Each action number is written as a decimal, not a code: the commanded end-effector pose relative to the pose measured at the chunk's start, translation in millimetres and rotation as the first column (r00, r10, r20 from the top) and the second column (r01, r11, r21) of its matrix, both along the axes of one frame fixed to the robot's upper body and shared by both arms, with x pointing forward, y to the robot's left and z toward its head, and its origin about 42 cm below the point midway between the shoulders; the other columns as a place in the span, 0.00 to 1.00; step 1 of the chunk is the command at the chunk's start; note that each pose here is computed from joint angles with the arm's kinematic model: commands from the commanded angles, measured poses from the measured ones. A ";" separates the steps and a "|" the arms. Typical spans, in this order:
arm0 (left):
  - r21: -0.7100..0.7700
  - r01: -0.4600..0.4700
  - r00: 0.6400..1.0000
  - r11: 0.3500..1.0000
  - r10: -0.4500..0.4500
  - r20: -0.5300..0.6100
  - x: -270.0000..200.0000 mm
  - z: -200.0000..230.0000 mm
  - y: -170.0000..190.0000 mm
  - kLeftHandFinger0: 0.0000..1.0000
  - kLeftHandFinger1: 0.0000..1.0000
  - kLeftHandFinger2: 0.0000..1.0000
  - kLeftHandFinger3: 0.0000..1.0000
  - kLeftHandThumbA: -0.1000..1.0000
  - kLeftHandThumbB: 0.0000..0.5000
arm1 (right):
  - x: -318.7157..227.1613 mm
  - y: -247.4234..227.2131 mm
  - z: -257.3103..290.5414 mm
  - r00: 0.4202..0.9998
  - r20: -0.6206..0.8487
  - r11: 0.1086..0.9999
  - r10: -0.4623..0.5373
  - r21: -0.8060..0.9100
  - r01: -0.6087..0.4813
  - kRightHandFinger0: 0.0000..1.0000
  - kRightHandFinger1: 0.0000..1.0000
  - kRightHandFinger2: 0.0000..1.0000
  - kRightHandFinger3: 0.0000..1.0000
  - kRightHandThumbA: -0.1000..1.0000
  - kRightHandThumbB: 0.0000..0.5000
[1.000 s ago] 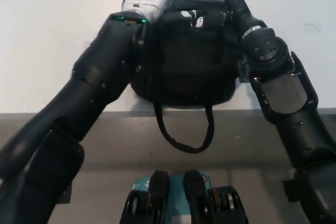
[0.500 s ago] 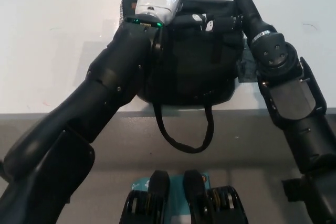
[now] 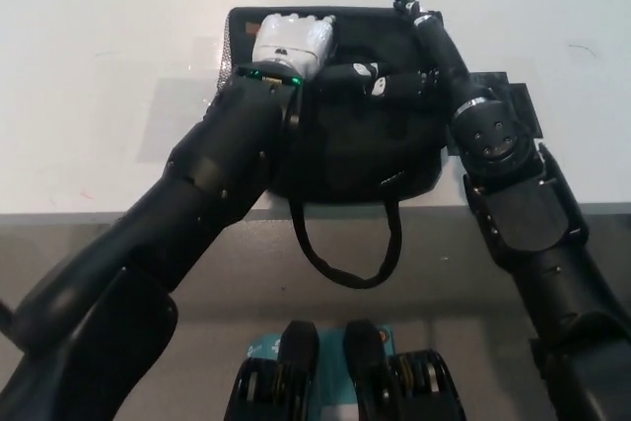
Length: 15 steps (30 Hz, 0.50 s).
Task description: A soft travel bag is kept infront of the robot in the middle of the desk and the robot uses both its hands to press it to reduce its size
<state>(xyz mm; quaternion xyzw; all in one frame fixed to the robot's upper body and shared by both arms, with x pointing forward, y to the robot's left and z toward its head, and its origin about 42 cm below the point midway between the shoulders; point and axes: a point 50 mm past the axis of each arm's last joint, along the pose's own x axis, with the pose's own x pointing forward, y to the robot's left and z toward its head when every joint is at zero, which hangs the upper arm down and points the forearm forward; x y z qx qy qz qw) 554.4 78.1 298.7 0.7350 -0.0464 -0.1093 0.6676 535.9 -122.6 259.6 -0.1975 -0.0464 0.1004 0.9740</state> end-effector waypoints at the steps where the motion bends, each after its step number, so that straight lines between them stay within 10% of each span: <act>1: 0.008 -0.004 1.000 1.000 0.004 0.026 -2.0 -13.7 4.7 1.00 1.00 1.00 1.00 1.00 0.38 | 4.0 25.1 14.9 0.996 0.075 0.997 0.040 0.060 -0.044 1.00 1.00 1.00 1.00 1.00 0.54; 8: 0.043 0.031 0.999 0.999 -0.030 -0.035 -16.2 -67.0 4.4 1.00 1.00 1.00 1.00 1.00 0.36 | 1.6 26.1 -36.3 0.999 -0.041 0.999 0.032 0.026 -0.031 1.00 1.00 1.00 1.00 1.00 0.50; 15: 0.074 0.015 0.991 0.997 -0.006 -0.131 -36.7 -137.4 16.4 1.00 1.00 1.00 1.00 1.00 0.30 | -12.6 1.1 -110.4 0.987 -0.160 0.925 -0.006 -0.376 -0.055 1.00 1.00 1.00 1.00 1.00 0.45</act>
